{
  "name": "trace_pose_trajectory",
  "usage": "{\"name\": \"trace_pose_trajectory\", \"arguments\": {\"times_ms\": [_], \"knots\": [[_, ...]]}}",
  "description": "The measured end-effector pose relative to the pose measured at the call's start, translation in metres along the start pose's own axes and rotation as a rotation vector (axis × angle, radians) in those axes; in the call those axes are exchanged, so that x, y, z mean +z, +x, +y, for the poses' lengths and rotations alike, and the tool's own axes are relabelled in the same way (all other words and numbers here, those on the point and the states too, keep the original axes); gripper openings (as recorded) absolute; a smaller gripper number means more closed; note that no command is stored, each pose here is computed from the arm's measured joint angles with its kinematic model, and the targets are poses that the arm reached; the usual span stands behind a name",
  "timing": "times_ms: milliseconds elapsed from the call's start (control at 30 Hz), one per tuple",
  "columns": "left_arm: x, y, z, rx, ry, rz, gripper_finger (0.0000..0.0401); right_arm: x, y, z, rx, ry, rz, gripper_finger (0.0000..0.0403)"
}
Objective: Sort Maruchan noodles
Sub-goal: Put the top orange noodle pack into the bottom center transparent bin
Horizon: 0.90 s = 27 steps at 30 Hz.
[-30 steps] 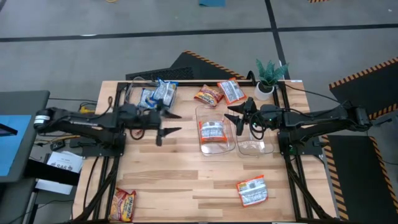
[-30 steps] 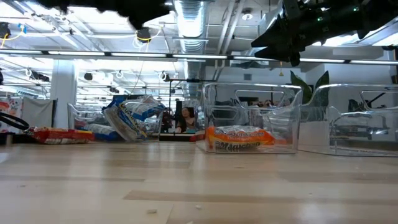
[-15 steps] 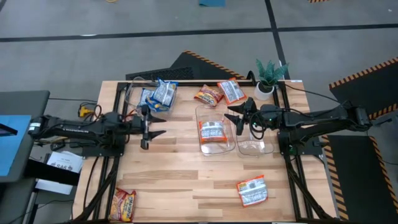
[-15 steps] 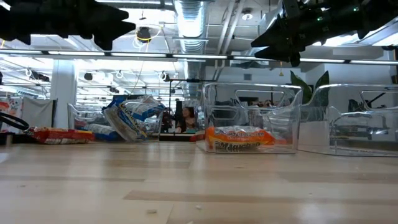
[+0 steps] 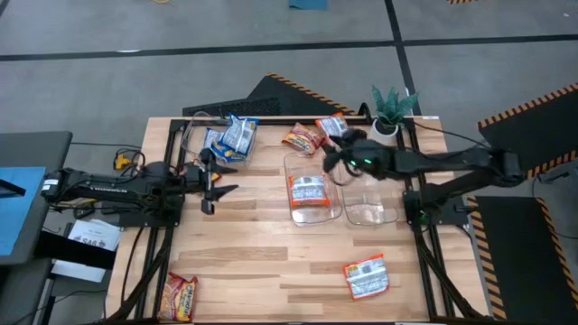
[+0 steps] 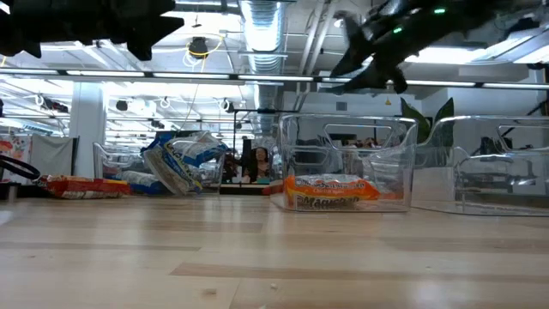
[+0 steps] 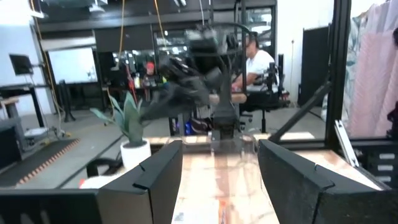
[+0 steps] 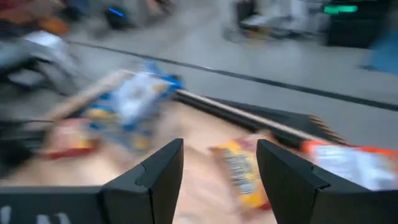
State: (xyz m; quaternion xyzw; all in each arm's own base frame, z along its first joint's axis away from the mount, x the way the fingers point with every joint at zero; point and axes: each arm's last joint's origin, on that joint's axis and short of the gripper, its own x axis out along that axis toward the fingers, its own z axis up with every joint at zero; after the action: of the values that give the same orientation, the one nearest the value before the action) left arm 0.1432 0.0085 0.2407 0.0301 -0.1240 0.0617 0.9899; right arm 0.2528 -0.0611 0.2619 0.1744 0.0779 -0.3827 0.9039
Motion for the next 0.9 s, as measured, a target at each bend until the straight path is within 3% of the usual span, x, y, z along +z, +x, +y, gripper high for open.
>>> {"name": "trace_pose_trajectory", "arguments": {"times_ms": [200,333,567,900], "knots": [[-0.003,0.000,0.000,-0.002,-0.002,0.031,0.0199,0.025,0.055,-0.002,-0.284,-0.055,0.160,0.0226],[-0.003,0.000,0.000,-0.002,-0.002,0.031,0.0199,0.026,0.089,-0.015,-0.415,-0.060,0.259,0.0226],[-0.003,0.000,0.000,-0.006,-0.029,0.031,0.0199,0.010,0.135,-0.045,-0.529,0.002,0.383,0.0226],[-0.003,0.000,0.000,-0.006,-0.031,0.031,0.0199,-0.021,0.163,-0.077,-0.645,0.082,0.495,0.0226]]}}
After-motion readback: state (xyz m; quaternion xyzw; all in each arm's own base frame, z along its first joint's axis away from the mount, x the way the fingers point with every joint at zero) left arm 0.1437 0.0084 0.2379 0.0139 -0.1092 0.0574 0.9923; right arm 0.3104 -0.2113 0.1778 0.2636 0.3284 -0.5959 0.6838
